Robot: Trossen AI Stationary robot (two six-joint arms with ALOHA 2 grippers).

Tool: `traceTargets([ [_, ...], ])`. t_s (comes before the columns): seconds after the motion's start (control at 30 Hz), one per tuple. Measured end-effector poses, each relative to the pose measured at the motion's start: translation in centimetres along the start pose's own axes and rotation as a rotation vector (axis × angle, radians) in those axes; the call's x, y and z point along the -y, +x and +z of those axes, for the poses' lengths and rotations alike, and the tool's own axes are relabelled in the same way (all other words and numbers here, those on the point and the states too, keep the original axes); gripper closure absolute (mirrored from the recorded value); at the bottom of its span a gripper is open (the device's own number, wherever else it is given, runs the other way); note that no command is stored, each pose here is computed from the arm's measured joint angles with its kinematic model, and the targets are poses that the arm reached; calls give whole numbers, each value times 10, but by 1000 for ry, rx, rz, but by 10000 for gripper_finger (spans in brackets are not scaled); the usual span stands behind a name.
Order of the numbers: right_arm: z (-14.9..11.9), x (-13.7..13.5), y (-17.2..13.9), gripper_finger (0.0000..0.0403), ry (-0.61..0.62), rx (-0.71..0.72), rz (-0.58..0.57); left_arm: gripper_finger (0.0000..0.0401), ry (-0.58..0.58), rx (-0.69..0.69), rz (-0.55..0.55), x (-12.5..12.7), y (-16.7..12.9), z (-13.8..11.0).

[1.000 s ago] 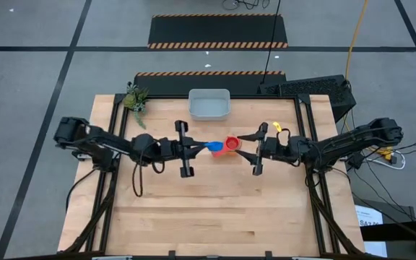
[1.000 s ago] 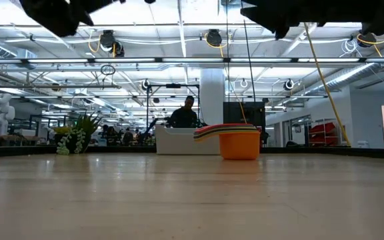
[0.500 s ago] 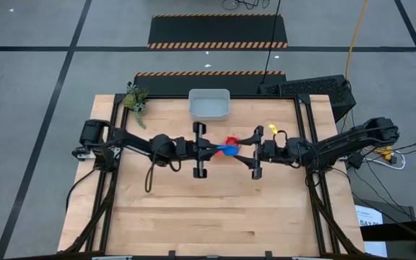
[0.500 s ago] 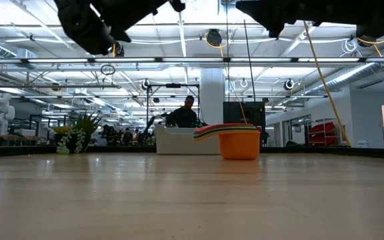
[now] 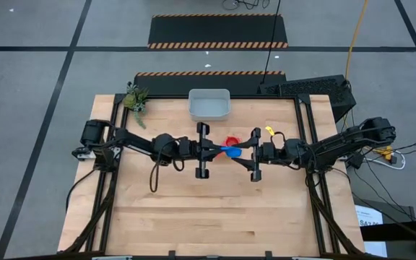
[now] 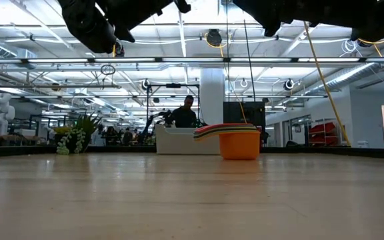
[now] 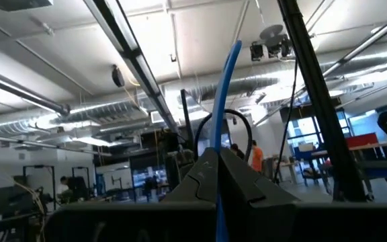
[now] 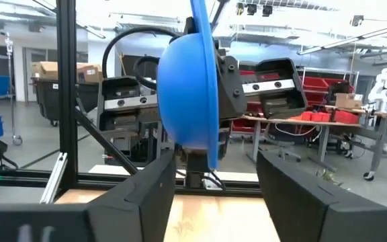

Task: Nest measuring cups in basket
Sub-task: Stack the blue measuring cup into the red measuring cup

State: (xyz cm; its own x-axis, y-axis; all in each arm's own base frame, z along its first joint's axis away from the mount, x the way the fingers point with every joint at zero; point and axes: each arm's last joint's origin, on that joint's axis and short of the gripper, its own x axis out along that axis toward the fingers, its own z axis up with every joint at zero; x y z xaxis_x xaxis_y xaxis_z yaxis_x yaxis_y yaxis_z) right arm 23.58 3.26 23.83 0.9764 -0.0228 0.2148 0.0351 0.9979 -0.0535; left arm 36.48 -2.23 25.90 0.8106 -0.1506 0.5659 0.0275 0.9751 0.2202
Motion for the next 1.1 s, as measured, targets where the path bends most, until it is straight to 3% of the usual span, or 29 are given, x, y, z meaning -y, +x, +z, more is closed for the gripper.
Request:
traceTargets([
  [0.57, -2, -2, 0, 393, -30, -16, 52, 396, -22, -58, -17, 2, 0, -5],
  [0.8, -2, 0, -2, 400, -56, -48, 28, 357, -72, -118, -16, 2, -1, -9],
  [1.1, -2, 4, -11, 402, -99, -171, -58, 259, -149, -374, -27, -11, 0, 15],
])
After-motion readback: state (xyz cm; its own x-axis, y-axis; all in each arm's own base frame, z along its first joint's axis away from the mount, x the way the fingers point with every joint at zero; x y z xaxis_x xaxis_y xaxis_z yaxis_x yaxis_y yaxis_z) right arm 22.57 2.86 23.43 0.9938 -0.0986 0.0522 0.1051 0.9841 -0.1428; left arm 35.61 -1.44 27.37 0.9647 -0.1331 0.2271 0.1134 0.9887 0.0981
